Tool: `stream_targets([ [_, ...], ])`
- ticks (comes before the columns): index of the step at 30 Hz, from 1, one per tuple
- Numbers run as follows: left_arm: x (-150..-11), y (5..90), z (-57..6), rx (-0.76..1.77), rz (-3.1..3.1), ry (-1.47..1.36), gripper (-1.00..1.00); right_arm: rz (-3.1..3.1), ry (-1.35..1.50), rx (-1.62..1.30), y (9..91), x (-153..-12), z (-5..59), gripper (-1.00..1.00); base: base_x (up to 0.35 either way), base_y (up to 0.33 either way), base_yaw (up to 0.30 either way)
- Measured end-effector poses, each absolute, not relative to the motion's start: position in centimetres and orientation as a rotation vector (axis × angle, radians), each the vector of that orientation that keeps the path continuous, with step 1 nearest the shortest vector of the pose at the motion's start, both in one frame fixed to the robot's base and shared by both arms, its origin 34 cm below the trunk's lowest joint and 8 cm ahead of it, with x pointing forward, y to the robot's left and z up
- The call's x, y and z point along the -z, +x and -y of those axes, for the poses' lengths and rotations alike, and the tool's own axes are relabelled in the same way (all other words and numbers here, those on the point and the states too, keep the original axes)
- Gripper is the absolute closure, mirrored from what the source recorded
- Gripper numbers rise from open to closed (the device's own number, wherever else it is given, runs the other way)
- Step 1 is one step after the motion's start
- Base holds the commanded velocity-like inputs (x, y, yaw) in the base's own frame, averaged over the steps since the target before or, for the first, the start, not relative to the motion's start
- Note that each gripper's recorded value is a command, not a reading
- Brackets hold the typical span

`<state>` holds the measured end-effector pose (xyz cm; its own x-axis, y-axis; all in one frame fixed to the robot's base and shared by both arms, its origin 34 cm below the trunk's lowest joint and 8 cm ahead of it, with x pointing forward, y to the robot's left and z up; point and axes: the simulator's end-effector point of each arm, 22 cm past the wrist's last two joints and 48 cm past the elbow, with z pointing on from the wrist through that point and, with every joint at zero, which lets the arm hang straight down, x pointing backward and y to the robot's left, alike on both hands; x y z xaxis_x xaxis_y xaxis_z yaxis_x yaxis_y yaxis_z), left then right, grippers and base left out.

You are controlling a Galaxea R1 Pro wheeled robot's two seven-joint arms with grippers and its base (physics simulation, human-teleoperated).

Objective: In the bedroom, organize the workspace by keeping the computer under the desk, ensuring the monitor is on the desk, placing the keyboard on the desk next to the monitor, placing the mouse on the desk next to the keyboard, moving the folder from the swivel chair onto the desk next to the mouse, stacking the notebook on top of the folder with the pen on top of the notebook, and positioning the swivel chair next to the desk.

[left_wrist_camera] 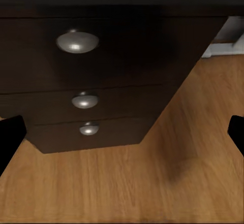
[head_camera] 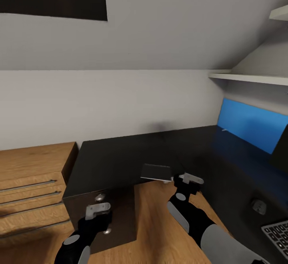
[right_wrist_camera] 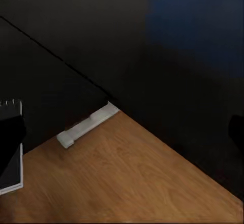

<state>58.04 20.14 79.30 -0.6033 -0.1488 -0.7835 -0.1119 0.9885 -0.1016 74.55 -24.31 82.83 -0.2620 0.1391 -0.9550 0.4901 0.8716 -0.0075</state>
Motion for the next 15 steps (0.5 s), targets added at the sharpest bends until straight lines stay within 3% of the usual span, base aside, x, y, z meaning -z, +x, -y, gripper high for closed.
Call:
stream_targets([
  [10, -79.0, 57.9, -20.2, 0.049, -2.232, -0.181, -1.00, -1.831, 0.453, 0.340, 74.6, -82.7, 23.4, -1.00, -0.321, 0.039, 0.014],
  [15, -79.0, 57.6, -19.5, 0.070, -2.240, -0.200, -1.00, -1.786, 0.470, 0.311, 75.4, -84.8, 22.3, -1.00, 0.000, 0.000, 0.000],
])
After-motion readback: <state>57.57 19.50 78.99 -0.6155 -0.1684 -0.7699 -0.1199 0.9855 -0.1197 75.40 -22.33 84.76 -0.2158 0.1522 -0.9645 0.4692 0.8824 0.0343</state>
